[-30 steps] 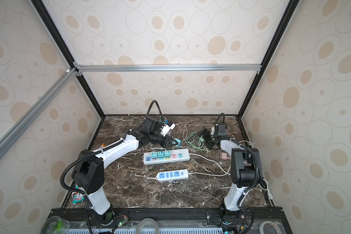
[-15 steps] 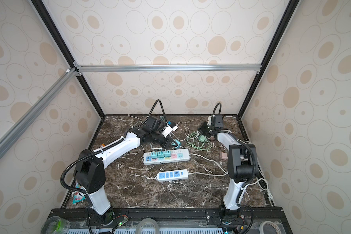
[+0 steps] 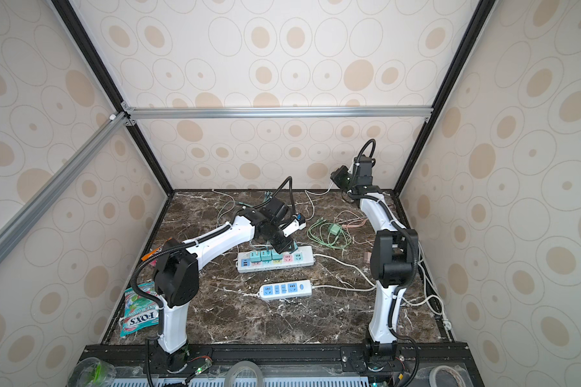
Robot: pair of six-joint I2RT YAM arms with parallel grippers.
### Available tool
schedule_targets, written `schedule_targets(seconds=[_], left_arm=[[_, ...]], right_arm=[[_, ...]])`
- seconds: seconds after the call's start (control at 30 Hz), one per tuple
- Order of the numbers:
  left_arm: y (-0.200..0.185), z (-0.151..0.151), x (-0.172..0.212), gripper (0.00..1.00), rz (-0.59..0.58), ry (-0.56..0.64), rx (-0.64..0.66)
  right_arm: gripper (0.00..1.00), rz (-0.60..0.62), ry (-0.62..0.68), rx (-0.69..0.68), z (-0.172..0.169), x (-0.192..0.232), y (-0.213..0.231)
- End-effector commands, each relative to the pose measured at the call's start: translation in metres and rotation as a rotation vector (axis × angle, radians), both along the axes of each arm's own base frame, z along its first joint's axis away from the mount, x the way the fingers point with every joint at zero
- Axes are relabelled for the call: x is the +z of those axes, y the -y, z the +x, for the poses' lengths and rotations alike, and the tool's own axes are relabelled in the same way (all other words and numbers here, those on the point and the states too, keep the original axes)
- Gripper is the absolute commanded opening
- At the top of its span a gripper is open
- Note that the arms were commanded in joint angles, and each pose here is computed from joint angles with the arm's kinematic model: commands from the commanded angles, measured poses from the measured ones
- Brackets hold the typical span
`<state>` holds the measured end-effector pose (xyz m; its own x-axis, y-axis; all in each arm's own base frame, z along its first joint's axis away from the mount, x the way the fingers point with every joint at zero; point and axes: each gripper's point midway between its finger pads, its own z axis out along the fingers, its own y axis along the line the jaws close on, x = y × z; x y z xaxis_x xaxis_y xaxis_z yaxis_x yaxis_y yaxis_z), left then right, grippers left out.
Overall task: Insert the plug
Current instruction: 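Carry the teal charger over the strip with left while right moves toward far wall, then align the teal charger over the pink socket with the left gripper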
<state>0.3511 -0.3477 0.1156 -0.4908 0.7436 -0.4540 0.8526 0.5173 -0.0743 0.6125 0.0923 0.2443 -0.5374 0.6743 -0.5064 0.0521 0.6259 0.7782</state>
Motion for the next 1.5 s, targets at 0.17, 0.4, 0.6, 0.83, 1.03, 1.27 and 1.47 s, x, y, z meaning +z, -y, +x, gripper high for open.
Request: schedule_targets(seconds=[0.17,0.4,0.6,0.83,1.03,1.27,1.47], left_arm=[[-0.019,0.003,-0.025,0.00,0.219,0.003,-0.047],[-0.023,-0.005,-0.039,0.00,0.326,-0.035,-0.131],[-0.009,-0.016,-0.036,0.00,0.328,-0.015,-0.250],[-0.009,-0.022,-0.032,0.00,0.361,-0.002,-0.359],[-0.014,-0.020,-0.033,0.00,0.397,0.007,-0.378],[-0.010,-0.011,-0.024,0.00,0.388,0.071,-0.408],[-0.012,-0.017,-0.039,0.00,0.391,0.027,-0.442]], right_arm=[[0.00,0.102,-0.008,-0.055,0.034,-0.019,0.000],[0.01,0.073,-0.033,-0.021,0.035,-0.030,-0.004],[0.03,0.059,-0.061,-0.003,0.028,-0.044,-0.006],[0.04,0.069,-0.086,0.013,0.022,-0.056,-0.008],[0.04,0.064,-0.094,0.025,0.019,-0.059,-0.010],[0.05,0.062,-0.099,0.034,0.016,-0.060,-0.011],[0.05,0.061,-0.104,0.038,0.015,-0.063,-0.011]])
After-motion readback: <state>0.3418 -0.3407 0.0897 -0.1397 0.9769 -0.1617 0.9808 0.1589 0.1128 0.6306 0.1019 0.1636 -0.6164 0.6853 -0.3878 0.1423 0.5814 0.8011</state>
